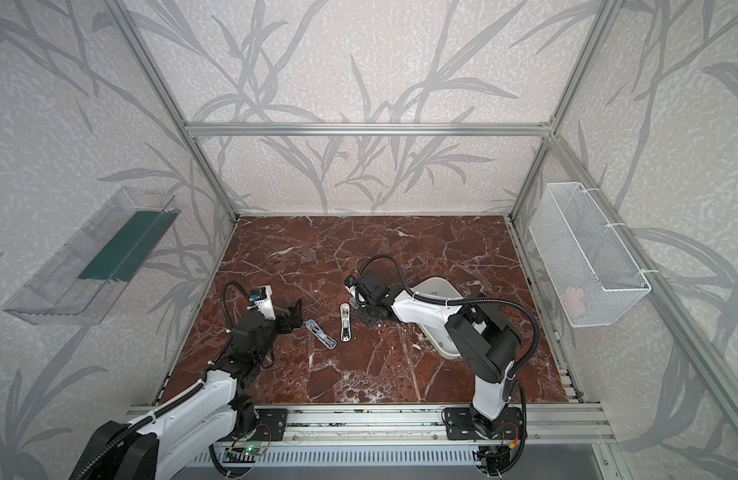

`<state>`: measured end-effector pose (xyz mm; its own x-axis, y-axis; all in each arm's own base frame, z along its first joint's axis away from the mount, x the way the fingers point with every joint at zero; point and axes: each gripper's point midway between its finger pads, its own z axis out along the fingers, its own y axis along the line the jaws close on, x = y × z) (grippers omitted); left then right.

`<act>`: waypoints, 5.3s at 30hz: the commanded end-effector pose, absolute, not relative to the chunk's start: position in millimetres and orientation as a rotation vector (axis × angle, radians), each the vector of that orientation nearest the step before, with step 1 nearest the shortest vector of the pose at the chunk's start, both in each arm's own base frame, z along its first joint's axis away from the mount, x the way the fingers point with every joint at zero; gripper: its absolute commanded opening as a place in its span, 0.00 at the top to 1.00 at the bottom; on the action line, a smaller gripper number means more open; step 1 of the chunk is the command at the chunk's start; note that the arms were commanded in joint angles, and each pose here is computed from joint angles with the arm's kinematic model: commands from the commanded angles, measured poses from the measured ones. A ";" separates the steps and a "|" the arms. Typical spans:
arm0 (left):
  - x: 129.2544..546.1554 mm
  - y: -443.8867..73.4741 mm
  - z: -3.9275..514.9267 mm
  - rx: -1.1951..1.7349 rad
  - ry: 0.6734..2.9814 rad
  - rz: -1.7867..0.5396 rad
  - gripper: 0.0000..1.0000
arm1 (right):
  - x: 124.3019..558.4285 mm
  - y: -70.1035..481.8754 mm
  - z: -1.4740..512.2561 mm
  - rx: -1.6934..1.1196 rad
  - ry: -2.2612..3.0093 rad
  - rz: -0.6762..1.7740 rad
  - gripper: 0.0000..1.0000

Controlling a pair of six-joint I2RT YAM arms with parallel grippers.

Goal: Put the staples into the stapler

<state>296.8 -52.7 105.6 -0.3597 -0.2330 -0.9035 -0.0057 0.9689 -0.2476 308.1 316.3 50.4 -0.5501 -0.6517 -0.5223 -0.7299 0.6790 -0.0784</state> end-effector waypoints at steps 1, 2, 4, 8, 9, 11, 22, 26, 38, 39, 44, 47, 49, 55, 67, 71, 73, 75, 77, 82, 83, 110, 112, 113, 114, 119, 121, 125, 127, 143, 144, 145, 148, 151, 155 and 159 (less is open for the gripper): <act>305.0 -52.3 122.6 -0.180 1.883 -0.240 0.01 | 311.1 319.0 46.3 -1.096 2.374 0.198 0.94; 305.2 -52.0 122.8 -0.181 1.881 -0.239 0.01 | 311.1 318.9 45.4 -1.096 2.377 0.198 0.94; 305.7 -52.0 122.5 -0.182 1.883 -0.238 0.01 | 310.9 319.4 44.6 -1.096 2.379 0.207 0.95; 306.1 -52.1 122.4 -0.182 1.883 -0.238 0.01 | 310.5 320.4 42.8 -1.097 2.385 0.218 0.95; 306.0 -52.1 122.2 -0.181 1.884 -0.238 0.01 | 310.5 320.9 42.8 -1.098 2.385 0.218 0.95; 306.0 -52.1 122.1 -0.180 1.884 -0.237 0.01 | 310.5 320.4 43.2 -1.096 2.384 0.218 0.96; 306.0 -52.3 122.1 -0.179 1.884 -0.238 0.01 | 313.0 317.6 44.3 -1.075 2.384 0.192 0.96; 306.1 -52.4 122.4 -0.179 1.884 -0.239 0.01 | 311.6 312.8 37.0 -1.065 2.413 0.168 0.96; 306.2 -52.1 121.7 -0.180 1.885 -0.236 0.01 | 300.3 303.7 34.9 -1.023 2.480 0.187 0.96; 306.2 -52.2 121.7 -0.180 1.885 -0.237 0.01 | 299.4 302.8 34.5 -1.020 2.487 0.187 0.95; 306.0 -52.7 121.6 -0.178 1.886 -0.239 0.01 | 296.7 299.6 34.0 -1.003 2.501 0.187 0.86; 306.0 -52.7 121.6 -0.178 1.886 -0.240 0.01 | 295.1 297.1 32.9 -1.000 2.507 0.180 0.85; 306.1 -53.2 122.2 -0.176 1.885 -0.242 0.01 | 294.3 294.9 32.7 -0.996 2.513 0.174 0.85; 306.3 -53.1 122.1 -0.177 1.885 -0.240 0.01 | 291.7 291.6 34.0 -0.986 2.515 0.172 0.79; 306.2 -53.1 121.8 -0.176 1.886 -0.241 0.01 | 288.6 289.0 40.4 -0.971 2.514 0.183 0.77; 306.3 -53.0 122.0 -0.176 1.886 -0.240 0.01 | 289.8 290.7 42.9 -0.960 2.509 0.192 0.74; 306.2 -53.3 121.8 -0.174 1.886 -0.242 0.01 | 291.9 292.9 47.5 -0.946 2.501 0.201 0.73; 306.3 -52.1 121.6 -0.180 1.886 -0.235 0.01 | 295.1 294.6 56.6 -0.925 2.489 0.207 0.73; 307.2 -49.0 120.6 -0.198 1.887 -0.221 0.01 | 300.7 294.7 75.3 -0.887 2.457 0.202 0.71; 310.2 -54.7 117.3 -0.169 1.918 -0.232 0.01 | 315.3 273.1 123.8 -0.686 2.401 0.190 0.69; 311.3 -54.9 116.5 -0.172 1.925 -0.230 0.01 | 318.2 259.6 131.5 -0.607 2.401 0.161 0.69; 317.4 -73.9 114.4 -0.071 1.954 -0.277 0.01 | 319.8 52.0 81.8 0.184 2.691 -0.195 0.72; 319.2 -75.3 113.6 -0.066 1.962 -0.278 0.01 | 314.1 55.1 62.8 0.284 2.728 -0.103 0.72; 320.0 -76.3 111.8 -0.063 1.972 -0.277 0.01 | 310.2 55.0 52.7 0.339 2.742 -0.073 0.72; 321.0 -76.5 110.9 -0.062 1.980 -0.275 0.01 | 305.7 52.9 45.0 0.392 2.753 -0.063 0.73; 323.3 -79.2 106.8 -0.049 2.008 -0.265 0.01 | 292.5 54.2 27.2 0.537 2.745 0.012 0.70; 323.2 -79.2 108.4 -0.050 2.002 -0.263 0.01 | 288.9 52.2 23.8 0.606 2.737 0.009 0.69; 321.3 -77.9 110.4 -0.052 1.986 -0.260 0.01 | 286.4 51.4 19.2 0.649 2.736 0.010 0.70; 320.4 -78.0 110.9 -0.050 1.981 -0.260 0.01 | 286.1 51.4 18.0 0.663 2.737 0.010 0.70; 319.1 -79.3 112.6 -0.043 1.970 -0.266 0.01 | 284.0 53.0 1.4 0.636 2.793 -0.060 0.80; 319.4 -79.3 112.6 -0.041 1.970 -0.263 0.01 | 283.8 52.9 1.6 0.636 2.794 -0.062 0.81; 319.4 -79.2 112.5 -0.041 1.971 -0.263 0.01 | 283.7 53.1 1.4 0.633 2.796 -0.063 0.82; 319.9 -79.2 112.3 -0.043 1.973 -0.262 0.01 | 283.4 52.4 1.6 0.630 2.797 -0.071 0.84; 319.7 -79.6 112.3 -0.041 1.974 -0.262 0.01 | 283.2 52.5 2.0 0.632 2.799 -0.075 0.85; 319.6 -80.1 112.7 -0.038 1.972 -0.263 0.01 | 282.7 50.5 8.7 0.622 2.792 -0.111 0.74; 319.6 -80.3 111.7 -0.036 1.974 -0.262 0.01 | 280.4 47.1 15.8 0.633 2.767 -0.119 0.69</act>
